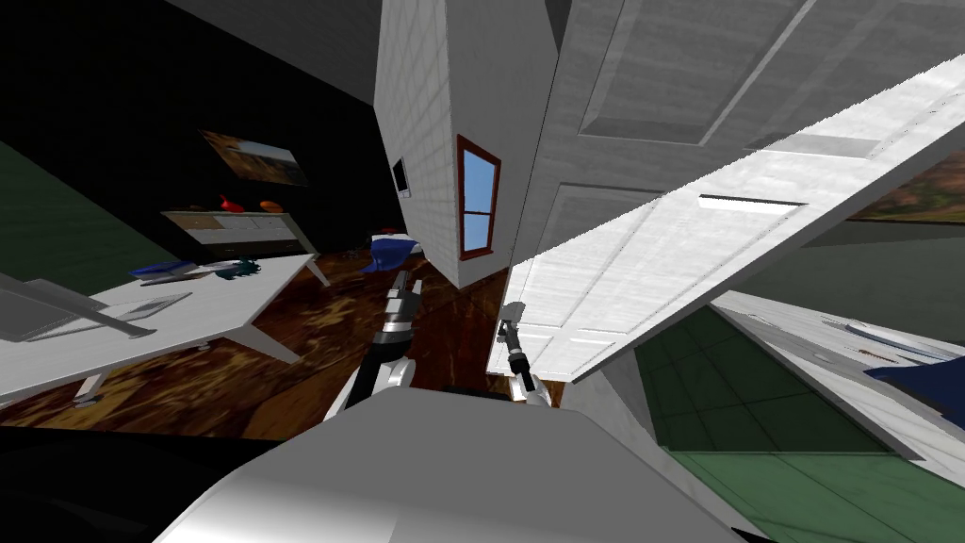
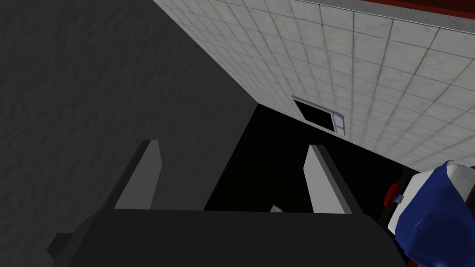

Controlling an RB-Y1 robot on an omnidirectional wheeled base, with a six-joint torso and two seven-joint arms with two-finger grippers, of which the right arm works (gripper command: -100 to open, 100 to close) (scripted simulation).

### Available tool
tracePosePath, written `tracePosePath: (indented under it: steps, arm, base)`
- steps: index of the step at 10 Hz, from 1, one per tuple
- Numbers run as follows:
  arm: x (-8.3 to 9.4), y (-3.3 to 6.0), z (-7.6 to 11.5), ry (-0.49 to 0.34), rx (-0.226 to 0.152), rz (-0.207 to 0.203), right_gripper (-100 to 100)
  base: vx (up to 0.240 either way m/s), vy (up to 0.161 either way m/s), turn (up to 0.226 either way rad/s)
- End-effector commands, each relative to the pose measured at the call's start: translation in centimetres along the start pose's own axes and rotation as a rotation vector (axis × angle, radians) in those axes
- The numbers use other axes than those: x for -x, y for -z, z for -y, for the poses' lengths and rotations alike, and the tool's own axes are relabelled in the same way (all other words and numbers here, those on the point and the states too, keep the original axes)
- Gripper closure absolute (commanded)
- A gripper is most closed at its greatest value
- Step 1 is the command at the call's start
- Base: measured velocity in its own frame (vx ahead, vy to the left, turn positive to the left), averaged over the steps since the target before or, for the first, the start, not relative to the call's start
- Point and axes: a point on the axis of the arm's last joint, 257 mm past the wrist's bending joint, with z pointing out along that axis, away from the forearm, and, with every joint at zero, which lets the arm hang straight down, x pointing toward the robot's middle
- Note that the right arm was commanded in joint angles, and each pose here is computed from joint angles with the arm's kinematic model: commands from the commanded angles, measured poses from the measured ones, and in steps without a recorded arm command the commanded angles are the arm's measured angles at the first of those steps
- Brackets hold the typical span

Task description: Push the door open

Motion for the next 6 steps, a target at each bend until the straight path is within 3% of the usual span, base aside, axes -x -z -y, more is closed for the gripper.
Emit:
tracePosePath:
  steps: [1,3,6]
  arm:
    - [2.95,-0.43,-0.66,0.022,0.011,0.040,100]
    - [3.02,-0.77,-1.33,0.024,0.027,0.041,100]
    - [3.52,-0.41,-0.67,0.025,0.011,0.050,100]
  base:
    - [0.136,0.057,-0.037]
    - [0.066,0.021,-0.013]
    - [0.028,0.006,-0.026]
